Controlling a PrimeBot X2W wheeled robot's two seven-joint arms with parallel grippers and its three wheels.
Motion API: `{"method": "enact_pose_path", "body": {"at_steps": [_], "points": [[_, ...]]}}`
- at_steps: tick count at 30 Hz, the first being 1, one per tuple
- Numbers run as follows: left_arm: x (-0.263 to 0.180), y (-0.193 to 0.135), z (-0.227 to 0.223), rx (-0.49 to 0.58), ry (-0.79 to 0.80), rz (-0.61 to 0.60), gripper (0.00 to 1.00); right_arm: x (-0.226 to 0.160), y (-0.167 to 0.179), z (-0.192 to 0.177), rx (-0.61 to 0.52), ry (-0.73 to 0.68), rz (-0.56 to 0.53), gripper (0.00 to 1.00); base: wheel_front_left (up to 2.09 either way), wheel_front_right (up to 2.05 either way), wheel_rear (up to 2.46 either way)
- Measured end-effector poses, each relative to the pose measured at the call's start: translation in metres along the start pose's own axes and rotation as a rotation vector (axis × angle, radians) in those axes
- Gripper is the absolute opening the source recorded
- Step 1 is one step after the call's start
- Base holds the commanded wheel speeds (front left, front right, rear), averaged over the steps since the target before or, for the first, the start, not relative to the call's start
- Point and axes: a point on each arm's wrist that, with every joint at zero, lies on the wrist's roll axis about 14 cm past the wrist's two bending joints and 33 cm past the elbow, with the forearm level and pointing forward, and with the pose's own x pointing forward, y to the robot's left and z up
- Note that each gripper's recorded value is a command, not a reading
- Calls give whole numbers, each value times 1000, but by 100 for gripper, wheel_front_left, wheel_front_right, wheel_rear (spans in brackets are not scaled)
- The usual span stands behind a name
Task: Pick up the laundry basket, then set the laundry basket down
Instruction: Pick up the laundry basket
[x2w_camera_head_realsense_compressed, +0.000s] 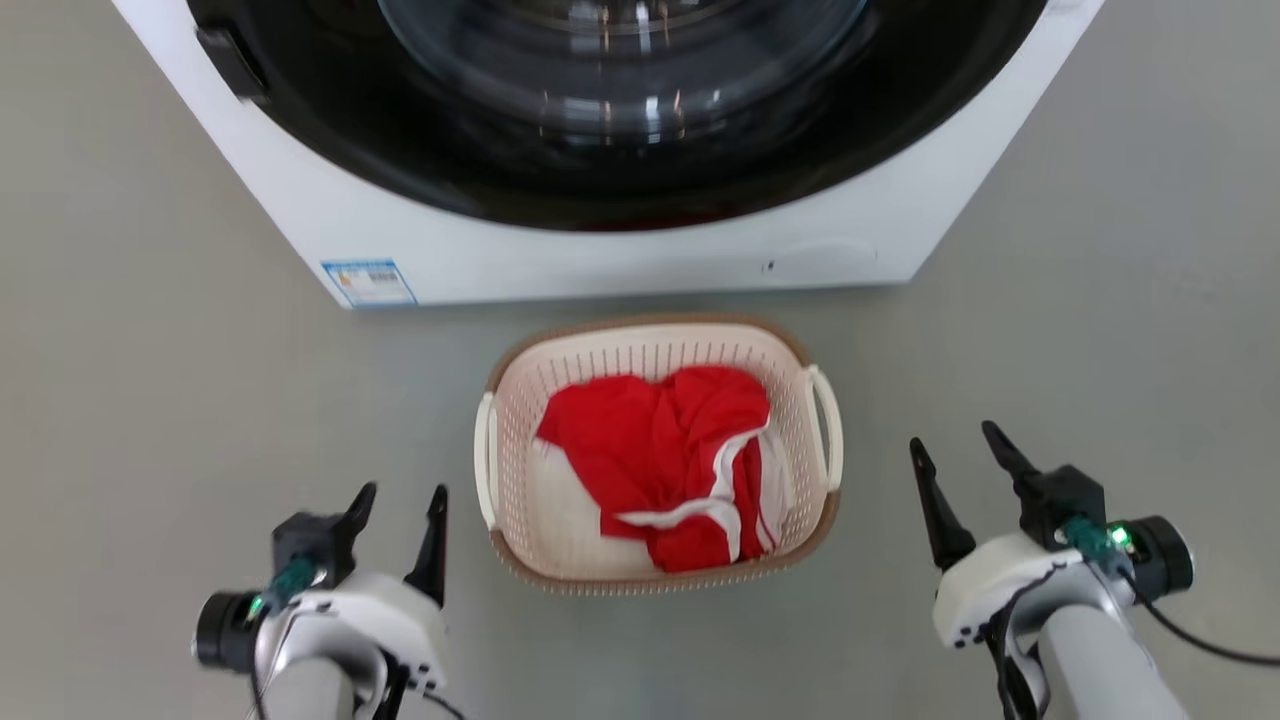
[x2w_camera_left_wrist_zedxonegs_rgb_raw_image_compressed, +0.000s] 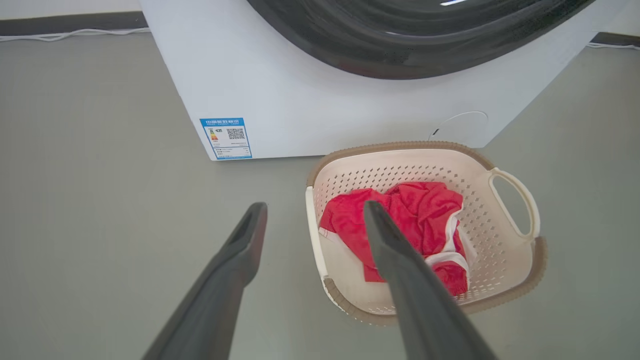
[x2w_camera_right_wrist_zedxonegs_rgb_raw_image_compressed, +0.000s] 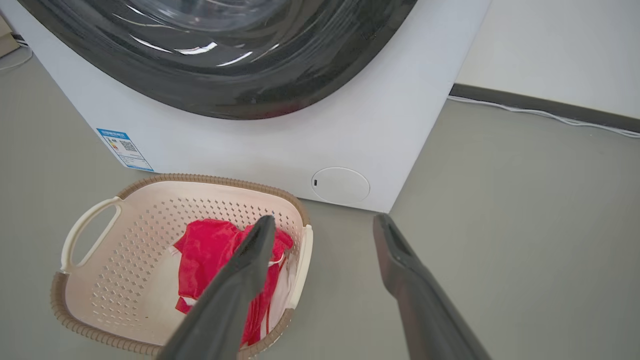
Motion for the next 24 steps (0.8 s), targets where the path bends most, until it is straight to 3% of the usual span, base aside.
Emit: {"method": "enact_pose_path", "body": {"at_steps": [15,24], "points": [[67,-10,-60,-14,227,-63,100,70,8,-50,-19,168,46,100,0,0,0],[87,-7,-88,-13,303,-76,100,84,5,-86,-8,249,36,100,0,0,0]]}}
